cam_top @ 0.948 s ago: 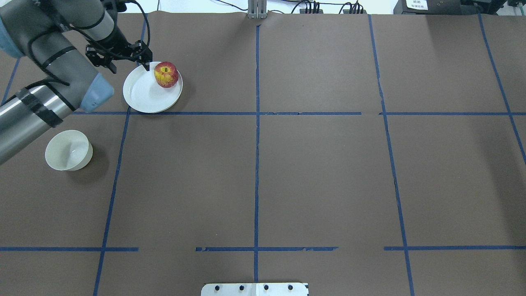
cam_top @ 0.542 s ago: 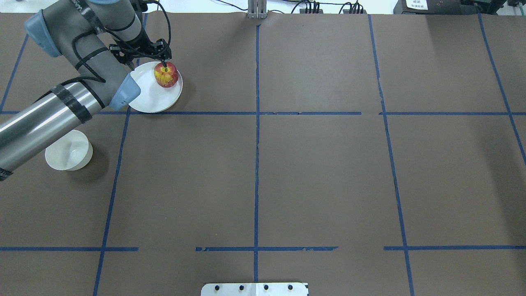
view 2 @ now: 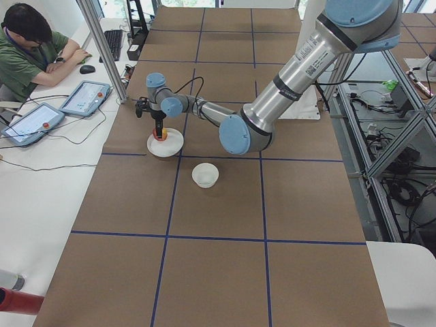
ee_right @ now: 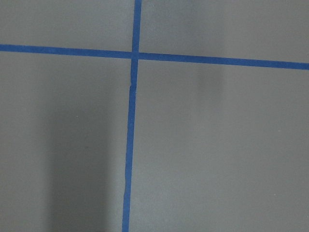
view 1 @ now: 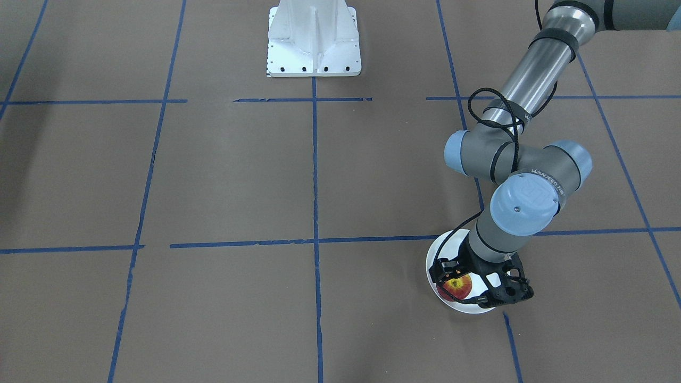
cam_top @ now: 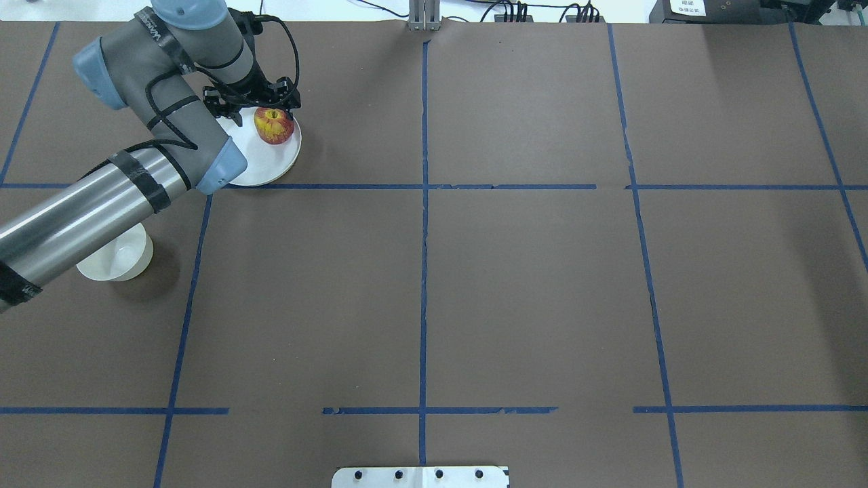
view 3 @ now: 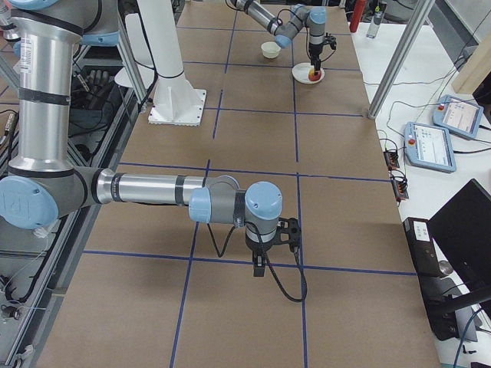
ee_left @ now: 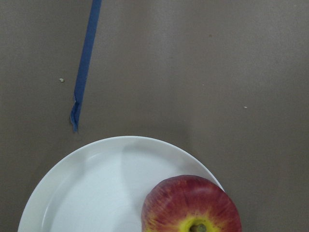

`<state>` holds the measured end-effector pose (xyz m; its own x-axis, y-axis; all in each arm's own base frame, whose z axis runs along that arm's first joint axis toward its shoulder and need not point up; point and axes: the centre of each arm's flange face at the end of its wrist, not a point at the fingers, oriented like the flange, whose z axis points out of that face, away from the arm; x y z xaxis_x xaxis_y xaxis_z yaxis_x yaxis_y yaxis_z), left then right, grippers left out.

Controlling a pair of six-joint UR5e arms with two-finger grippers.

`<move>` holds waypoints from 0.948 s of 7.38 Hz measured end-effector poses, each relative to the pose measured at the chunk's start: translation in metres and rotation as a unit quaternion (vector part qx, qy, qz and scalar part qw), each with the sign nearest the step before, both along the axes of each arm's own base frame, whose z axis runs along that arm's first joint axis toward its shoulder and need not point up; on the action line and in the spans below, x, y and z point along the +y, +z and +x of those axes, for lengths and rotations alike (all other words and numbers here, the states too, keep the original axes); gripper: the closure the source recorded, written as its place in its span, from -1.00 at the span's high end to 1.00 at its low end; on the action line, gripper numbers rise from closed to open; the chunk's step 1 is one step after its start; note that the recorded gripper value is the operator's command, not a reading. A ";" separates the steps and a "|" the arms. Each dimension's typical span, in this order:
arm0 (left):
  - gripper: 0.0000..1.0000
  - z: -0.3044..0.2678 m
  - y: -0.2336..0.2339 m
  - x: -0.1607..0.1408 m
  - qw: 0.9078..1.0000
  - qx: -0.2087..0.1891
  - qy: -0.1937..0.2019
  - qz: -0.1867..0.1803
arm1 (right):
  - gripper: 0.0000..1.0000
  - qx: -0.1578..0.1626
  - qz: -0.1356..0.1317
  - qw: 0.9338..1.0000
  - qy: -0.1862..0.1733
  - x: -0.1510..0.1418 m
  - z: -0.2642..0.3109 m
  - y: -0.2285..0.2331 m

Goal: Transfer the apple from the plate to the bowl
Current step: 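Lower the left gripper and close it around the apple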

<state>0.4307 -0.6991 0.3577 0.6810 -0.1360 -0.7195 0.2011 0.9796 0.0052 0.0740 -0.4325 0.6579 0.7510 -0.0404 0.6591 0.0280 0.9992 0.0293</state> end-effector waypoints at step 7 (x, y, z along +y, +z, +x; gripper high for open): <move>0.13 0.022 0.021 -0.002 1.000 0.005 0.007 0.004 | 1.00 0.000 0.000 1.000 0.000 0.000 0.000 0.000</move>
<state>0.4524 -0.7009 0.3787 0.6762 -0.1210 -0.7267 0.1869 0.9823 0.0103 0.0740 -0.4325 0.6578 0.7509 -0.0396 0.6592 0.0274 0.9992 0.0289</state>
